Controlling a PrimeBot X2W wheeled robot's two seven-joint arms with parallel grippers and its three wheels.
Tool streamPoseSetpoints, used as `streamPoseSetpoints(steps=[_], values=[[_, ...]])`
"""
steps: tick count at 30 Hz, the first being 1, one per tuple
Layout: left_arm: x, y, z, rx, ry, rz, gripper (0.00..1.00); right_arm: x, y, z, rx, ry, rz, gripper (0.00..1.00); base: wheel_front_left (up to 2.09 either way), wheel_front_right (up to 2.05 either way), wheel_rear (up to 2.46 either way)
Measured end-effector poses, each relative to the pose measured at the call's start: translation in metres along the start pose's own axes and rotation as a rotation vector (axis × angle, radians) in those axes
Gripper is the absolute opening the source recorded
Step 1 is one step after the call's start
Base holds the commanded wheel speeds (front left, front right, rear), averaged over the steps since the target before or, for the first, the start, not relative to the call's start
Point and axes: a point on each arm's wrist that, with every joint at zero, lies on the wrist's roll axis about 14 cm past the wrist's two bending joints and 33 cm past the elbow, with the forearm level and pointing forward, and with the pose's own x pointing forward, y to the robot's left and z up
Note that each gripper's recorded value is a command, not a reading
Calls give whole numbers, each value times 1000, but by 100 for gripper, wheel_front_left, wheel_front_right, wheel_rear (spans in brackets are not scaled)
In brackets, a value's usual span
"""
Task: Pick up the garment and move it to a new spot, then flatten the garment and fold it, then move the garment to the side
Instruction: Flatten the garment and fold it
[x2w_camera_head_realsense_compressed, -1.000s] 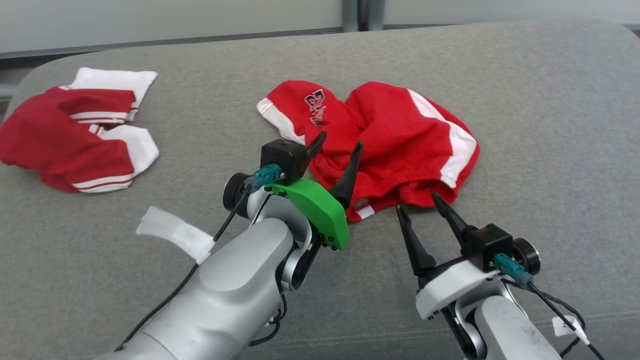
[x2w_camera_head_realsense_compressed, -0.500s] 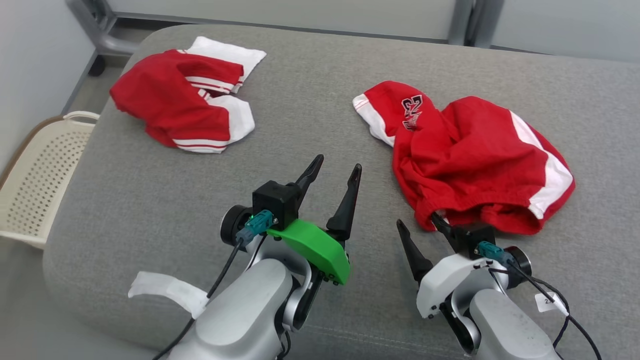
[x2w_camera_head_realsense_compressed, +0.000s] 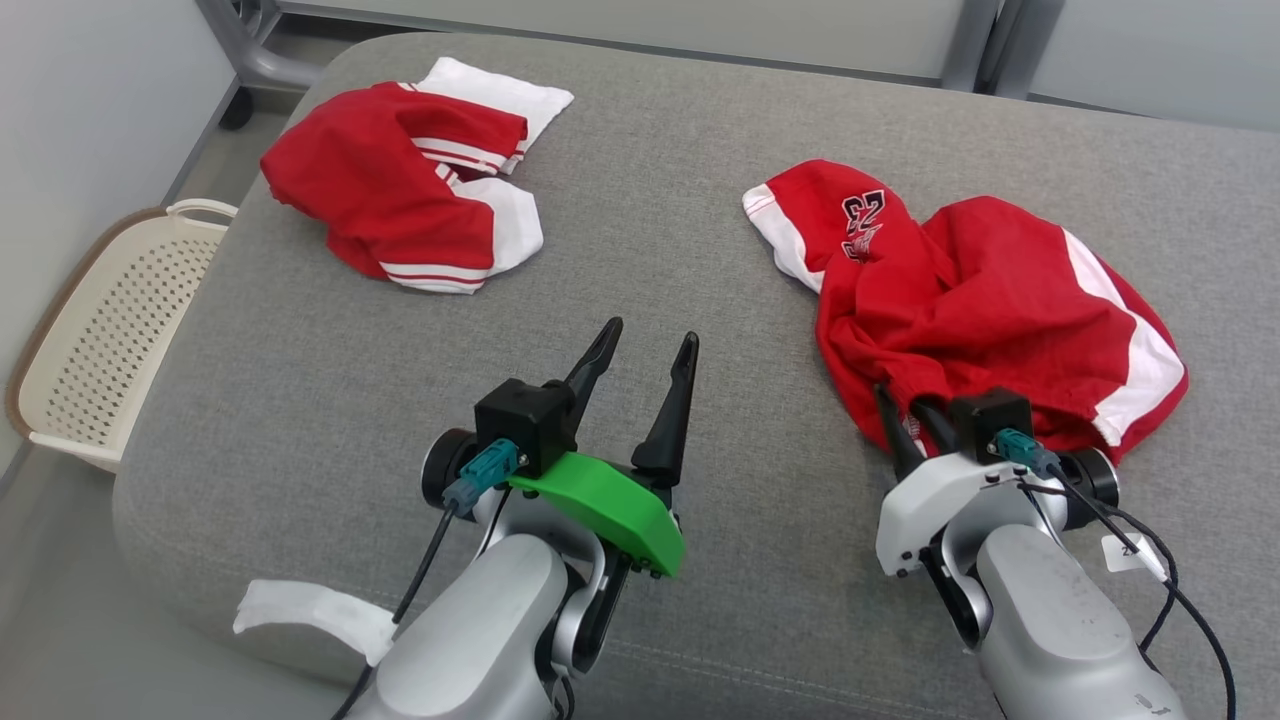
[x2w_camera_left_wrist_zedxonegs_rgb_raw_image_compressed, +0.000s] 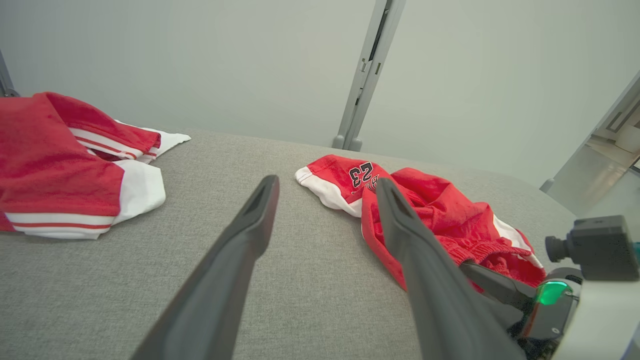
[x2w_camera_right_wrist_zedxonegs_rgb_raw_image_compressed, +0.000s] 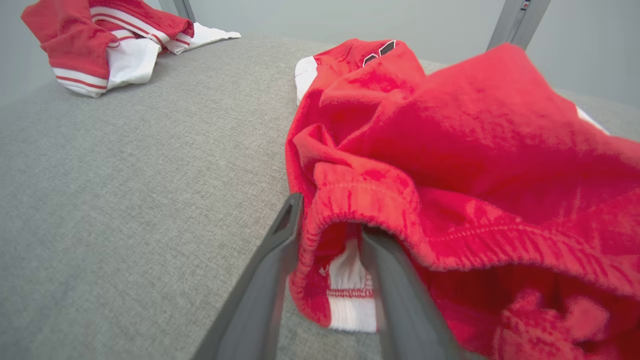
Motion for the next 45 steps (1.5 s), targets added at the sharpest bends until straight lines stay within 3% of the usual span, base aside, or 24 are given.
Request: streamPoseSetpoints(steps=[8, 15, 20, 23, 25, 31, 39, 45], values=[[-3, -2, -6, -23, 1, 0, 100, -3, 23, 35, 31, -107, 71, 0, 0, 0, 0], [-13, -5, -4, -31, -10, -2, 100, -14, 59, 85, 50, -245, 176, 0, 0, 0, 0], [-17, -6, 1, -32, -26, -1, 100, -25, 60, 127, 113, -358, 190, 0, 0, 0, 0], [-18, -7, 1, -29, -26, -4, 100, -34, 31, 145, 201, -398, 130, 0, 0, 0, 0], [-17, -9, 3, -28, -32, -11, 100, -42, 2, 144, 192, -387, 69, 0, 0, 0, 0], [-14, -23, 0, -34, -26, -51, 100, -68, -77, 103, 262, -259, -126, 0, 0, 0, 0], [-9, -32, -11, -42, 5, -80, 100, -95, -141, 61, 196, -98, -269, 0, 0, 0, 0], [-5, -38, -15, -45, 15, -100, 100, -103, -177, 52, 172, -35, -344, 0, 0, 0, 0]])
